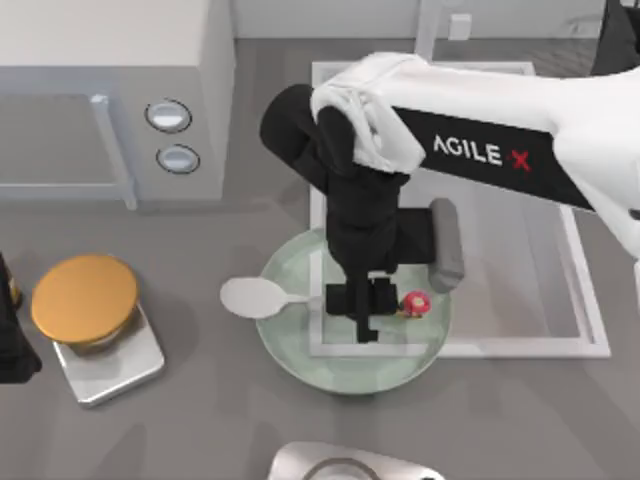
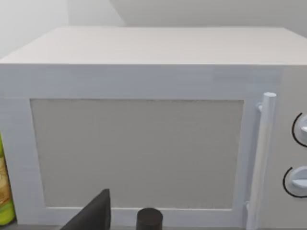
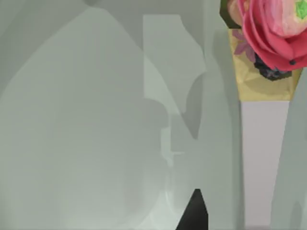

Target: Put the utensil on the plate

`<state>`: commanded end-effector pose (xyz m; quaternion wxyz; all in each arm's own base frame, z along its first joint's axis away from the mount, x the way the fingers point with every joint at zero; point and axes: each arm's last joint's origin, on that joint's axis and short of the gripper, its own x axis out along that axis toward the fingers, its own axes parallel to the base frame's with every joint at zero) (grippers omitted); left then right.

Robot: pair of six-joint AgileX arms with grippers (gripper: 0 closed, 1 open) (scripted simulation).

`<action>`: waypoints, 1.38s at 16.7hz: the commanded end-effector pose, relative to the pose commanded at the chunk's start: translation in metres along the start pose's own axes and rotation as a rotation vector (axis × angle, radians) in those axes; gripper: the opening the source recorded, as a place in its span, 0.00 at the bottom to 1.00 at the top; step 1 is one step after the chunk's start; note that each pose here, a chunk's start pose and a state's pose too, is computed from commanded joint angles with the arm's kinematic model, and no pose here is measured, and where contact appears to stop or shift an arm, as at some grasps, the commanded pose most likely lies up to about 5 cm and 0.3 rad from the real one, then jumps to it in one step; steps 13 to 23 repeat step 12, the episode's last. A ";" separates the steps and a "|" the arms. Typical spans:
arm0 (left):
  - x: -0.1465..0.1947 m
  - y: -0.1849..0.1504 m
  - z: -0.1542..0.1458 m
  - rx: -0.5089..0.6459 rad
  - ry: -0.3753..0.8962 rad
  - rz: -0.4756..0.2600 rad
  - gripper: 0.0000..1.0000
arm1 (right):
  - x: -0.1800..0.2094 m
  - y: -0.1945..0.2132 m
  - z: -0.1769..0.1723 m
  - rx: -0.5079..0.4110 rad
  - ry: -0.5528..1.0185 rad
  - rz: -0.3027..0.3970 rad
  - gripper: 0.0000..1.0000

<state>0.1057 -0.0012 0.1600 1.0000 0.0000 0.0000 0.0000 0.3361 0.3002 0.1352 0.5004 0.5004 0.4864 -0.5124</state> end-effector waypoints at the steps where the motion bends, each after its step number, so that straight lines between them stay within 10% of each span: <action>1: 0.000 0.000 0.000 0.000 0.000 0.000 1.00 | 0.000 0.000 0.000 0.000 0.000 0.000 0.60; 7: 0.000 0.000 0.000 0.000 0.000 0.000 1.00 | 0.000 0.000 0.000 0.000 0.000 0.000 1.00; 23: 0.000 0.000 0.000 0.000 0.000 0.000 1.00 | 0.000 0.000 0.000 0.000 0.000 0.000 1.00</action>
